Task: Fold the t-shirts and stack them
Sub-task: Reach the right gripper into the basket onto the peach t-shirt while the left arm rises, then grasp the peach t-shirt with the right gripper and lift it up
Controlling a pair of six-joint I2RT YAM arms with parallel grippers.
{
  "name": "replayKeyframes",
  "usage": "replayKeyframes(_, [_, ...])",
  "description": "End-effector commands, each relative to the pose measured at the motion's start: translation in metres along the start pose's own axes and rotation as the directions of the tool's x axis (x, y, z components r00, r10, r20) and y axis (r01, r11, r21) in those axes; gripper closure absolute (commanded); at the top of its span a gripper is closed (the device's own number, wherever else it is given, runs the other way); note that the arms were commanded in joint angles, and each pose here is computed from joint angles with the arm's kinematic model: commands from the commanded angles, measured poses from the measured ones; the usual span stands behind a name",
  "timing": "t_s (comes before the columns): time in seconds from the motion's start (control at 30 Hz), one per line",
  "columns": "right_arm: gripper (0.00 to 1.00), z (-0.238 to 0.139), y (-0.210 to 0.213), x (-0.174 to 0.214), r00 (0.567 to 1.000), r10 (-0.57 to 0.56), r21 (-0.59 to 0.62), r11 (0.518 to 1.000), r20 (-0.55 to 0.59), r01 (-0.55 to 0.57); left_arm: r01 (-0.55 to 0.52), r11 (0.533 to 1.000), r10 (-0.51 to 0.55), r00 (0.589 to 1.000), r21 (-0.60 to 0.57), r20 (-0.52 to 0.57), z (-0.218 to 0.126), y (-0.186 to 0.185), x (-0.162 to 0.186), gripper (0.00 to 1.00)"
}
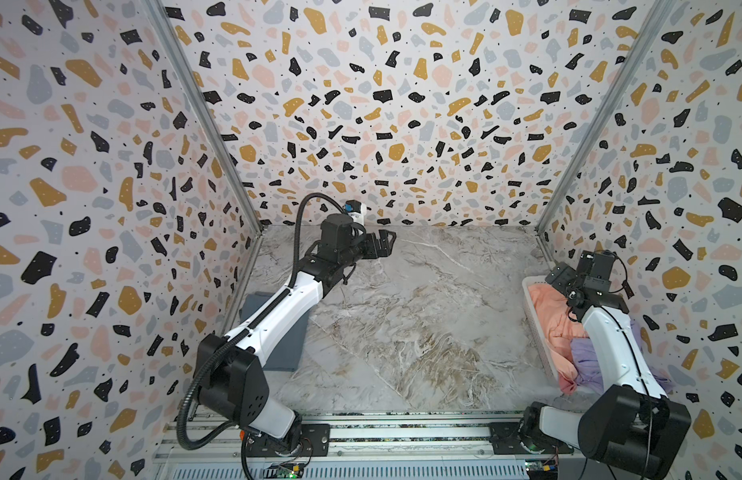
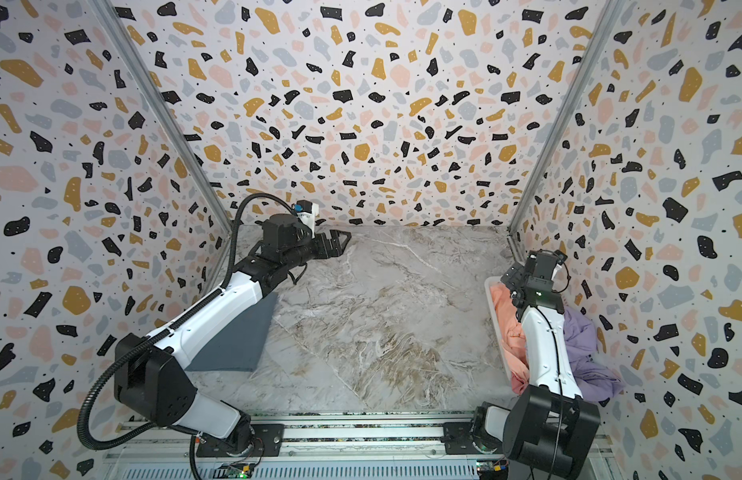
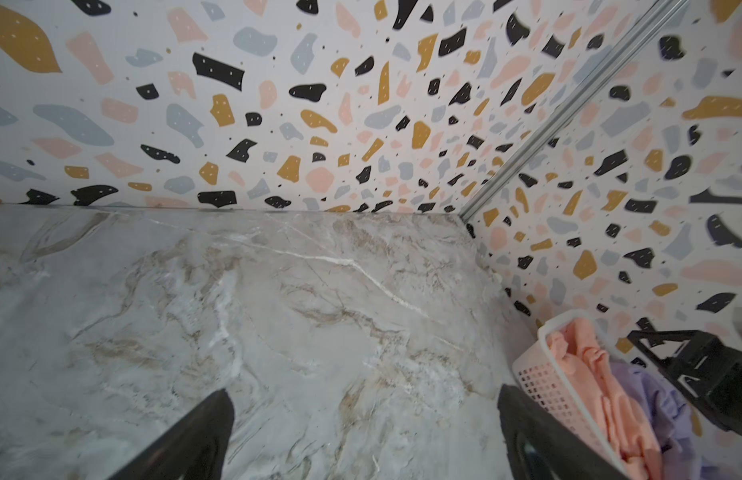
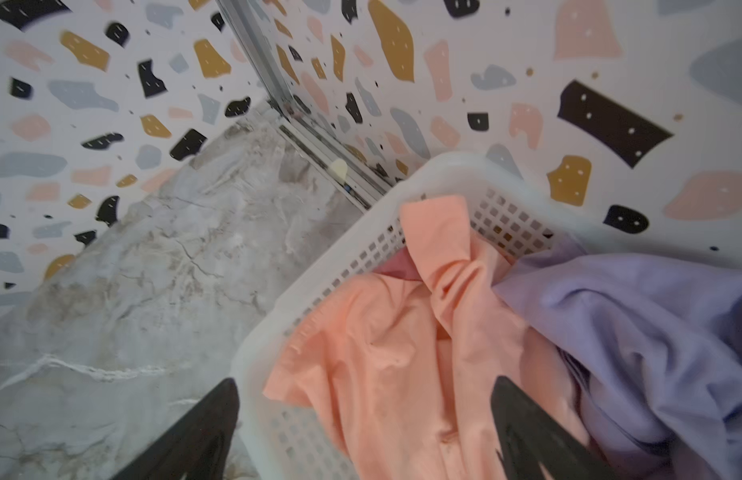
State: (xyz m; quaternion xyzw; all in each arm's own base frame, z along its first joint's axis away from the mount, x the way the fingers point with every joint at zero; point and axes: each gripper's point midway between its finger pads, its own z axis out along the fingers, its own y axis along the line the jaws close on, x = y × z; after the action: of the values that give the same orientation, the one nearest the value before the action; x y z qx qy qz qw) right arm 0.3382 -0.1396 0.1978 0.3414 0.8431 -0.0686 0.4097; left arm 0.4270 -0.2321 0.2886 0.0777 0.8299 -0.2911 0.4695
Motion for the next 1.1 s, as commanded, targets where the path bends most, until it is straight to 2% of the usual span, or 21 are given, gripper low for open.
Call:
replayKeyframes(0.0, [0.13, 0.014, -0.013, 0.039, 0.989, -0.058, -0.004, 0.998, -0.139, 0.058, -0.079, 0.997, 0.079, 0.996, -0.003, -0.048, 0.003, -0.003, 0.012, 0.00])
replayKeyframes(0.1, [0.21, 0.030, -0.016, 0.059, 0.976, -0.061, -0.020, 0.998, -0.208, 0.058, -0.078, 0.997, 0.077, 0.995, -0.003, -0.065, 0.006, -0.003, 0.021, 0.00])
replayKeyframes(0.23, [0.21, 0.045, -0.025, 0.083, 0.955, -0.042, 0.027, 0.998, -0.293, 0.052, -0.081, 0.997, 0.079, 0.994, -0.015, -0.078, 0.008, -0.002, 0.030, 0.00])
replayKeyframes(0.33, [0.28, 0.053, -0.029, 0.096, 0.940, -0.036, 0.049, 0.997, -0.340, 0.056, -0.079, 0.996, 0.076, 0.994, -0.031, -0.076, 0.008, 0.001, 0.033, 0.00])
replayKeyframes(0.4, [0.38, 0.059, -0.030, 0.103, 0.934, -0.032, 0.057, 0.997, -0.356, 0.055, -0.073, 0.996, 0.069, 0.995, -0.043, -0.072, 0.008, 0.004, 0.036, 0.00])
replayKeyframes(0.5, [0.60, 0.068, -0.031, 0.111, 0.926, -0.026, 0.058, 0.997, -0.378, 0.051, -0.064, 0.997, 0.061, 0.996, -0.050, -0.068, 0.009, 0.006, 0.036, 0.00])
replayKeyframes(0.53, [0.76, 0.069, -0.030, 0.111, 0.922, -0.018, 0.060, 0.997, -0.386, 0.045, -0.063, 0.997, 0.060, 0.996, -0.052, -0.064, 0.009, 0.006, 0.035, 0.00])
replayKeyframes(0.6, [0.98, 0.065, -0.027, 0.101, 0.927, -0.009, 0.060, 0.998, -0.376, 0.035, -0.063, 0.997, 0.060, 0.996, -0.050, -0.059, 0.009, 0.005, 0.033, 0.00])
replayKeyframes(0.67, [1.00, 0.052, -0.017, 0.072, 0.951, 0.010, 0.036, 0.999, -0.308, 0.001, -0.063, 0.997, 0.060, 0.997, -0.050, -0.056, 0.010, 0.004, 0.031, 0.00])
replayKeyframes(0.77, [1.00, 0.004, 0.013, -0.007, 0.994, 0.026, -0.072, 0.997, -0.108, -0.034, -0.068, 0.997, 0.066, 0.997, -0.042, -0.051, 0.012, 0.002, 0.026, 0.00])
replayKeyframes(0.83, [1.00, -0.035, 0.038, -0.055, 0.999, 0.027, -0.174, 0.984, 0.020, -0.023, -0.068, 0.997, 0.066, 0.997, -0.033, -0.047, 0.014, -0.001, 0.023, 0.00])
replayKeyframes(0.9, [1.00, -0.091, 0.074, -0.103, 0.988, 0.045, -0.336, 0.942, 0.147, 0.007, -0.067, 0.998, 0.066, 0.997, -0.021, -0.037, 0.018, -0.004, 0.018, 0.00])
replayKeyframes(0.97, [1.00, -0.153, 0.112, -0.144, 0.959, 0.069, -0.493, 0.866, 0.274, 0.079, -0.064, 0.998, 0.064, 0.998, -0.018, -0.018, 0.019, -0.007, 0.009, 0.00])
replayKeyframes(1.07, [1.00, -0.256, 0.174, -0.187, 0.879, 0.108, -0.674, 0.688, 0.464, 0.271, -0.066, 0.998, 0.066, 0.997, -0.001, 0.036, 0.019, -0.014, -0.010, 0.00])
